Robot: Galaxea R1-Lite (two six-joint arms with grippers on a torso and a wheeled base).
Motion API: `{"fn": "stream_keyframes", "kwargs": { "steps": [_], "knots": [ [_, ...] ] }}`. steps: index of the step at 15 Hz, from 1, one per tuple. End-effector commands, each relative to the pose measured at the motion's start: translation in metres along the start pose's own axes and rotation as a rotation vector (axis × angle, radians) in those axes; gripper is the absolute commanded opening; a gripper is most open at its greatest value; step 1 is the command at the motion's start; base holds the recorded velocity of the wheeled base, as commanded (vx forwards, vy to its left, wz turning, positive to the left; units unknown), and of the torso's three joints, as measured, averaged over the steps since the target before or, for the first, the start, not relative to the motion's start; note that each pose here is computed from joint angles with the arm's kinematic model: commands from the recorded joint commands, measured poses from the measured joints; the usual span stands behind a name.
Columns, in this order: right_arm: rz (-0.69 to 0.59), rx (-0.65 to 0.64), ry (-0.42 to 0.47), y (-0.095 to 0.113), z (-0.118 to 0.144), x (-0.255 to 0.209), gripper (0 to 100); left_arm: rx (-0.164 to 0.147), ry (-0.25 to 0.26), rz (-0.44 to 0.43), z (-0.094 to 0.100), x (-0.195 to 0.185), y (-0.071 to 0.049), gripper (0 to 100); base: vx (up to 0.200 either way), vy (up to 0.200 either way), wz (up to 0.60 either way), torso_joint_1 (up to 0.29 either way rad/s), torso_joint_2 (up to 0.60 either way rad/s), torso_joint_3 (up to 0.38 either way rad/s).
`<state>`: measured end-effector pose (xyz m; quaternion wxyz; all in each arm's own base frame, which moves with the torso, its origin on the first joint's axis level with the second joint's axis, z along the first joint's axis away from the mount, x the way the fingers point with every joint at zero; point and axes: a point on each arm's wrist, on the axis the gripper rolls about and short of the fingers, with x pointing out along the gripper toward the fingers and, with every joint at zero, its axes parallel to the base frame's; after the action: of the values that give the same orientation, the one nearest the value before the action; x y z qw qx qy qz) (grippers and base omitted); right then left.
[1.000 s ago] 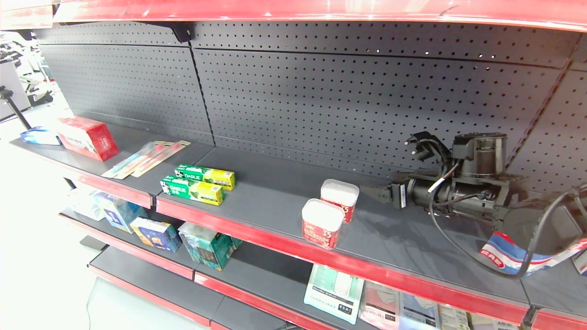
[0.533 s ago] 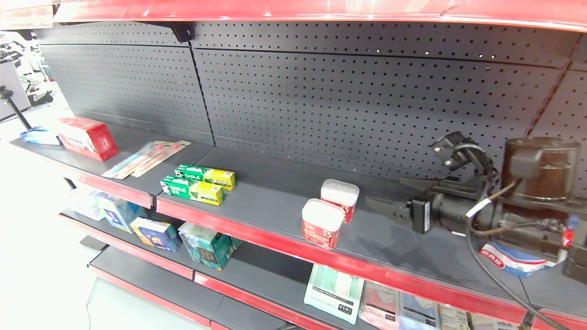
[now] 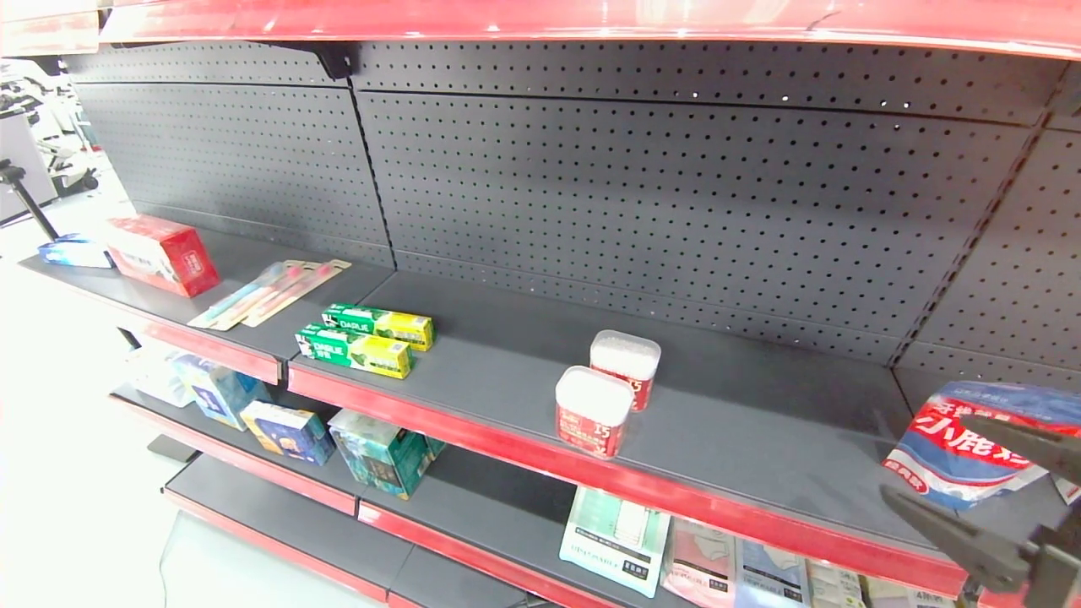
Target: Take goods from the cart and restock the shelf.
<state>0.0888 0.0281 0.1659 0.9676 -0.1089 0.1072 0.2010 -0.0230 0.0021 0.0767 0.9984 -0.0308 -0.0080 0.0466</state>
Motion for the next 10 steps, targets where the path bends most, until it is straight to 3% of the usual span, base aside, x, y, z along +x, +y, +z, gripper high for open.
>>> {"fn": "stream_keyframes", "kwargs": {
  "steps": [1, 3, 6, 7, 10],
  "knots": [
    [-0.225, -0.005, -0.073, 0.013, -0.045, -0.072, 100, 0.000, 0.001, 0.002, 0.000, 0.000, 0.000, 100, 0.000, 0.000, 0.00, 0.000, 0.00, 0.000],
    [-0.262, -0.011, -0.107, 0.030, -0.083, -0.102, 100, 0.000, 0.001, 0.000, 0.000, 0.000, 0.000, 100, 0.000, 0.000, 0.00, 0.000, 0.00, 0.000],
    [-0.353, 0.031, -0.132, 0.027, -0.079, -0.103, 100, 0.000, 0.001, 0.000, 0.000, 0.000, 0.000, 100, 0.000, 0.000, 0.00, 0.000, 0.00, 0.000],
    [-0.374, 0.109, -0.085, 0.028, -0.094, -0.094, 100, 0.000, 0.001, 0.000, 0.000, 0.000, 0.000, 100, 0.000, 0.000, 0.00, 0.000, 0.00, 0.000],
    [-0.455, 0.122, -0.028, 0.027, -0.099, -0.088, 100, 0.000, 0.002, 0.000, 0.000, 0.000, 0.000, 100, 0.000, 0.000, 0.00, 0.000, 0.00, 0.000]
  ]
}}
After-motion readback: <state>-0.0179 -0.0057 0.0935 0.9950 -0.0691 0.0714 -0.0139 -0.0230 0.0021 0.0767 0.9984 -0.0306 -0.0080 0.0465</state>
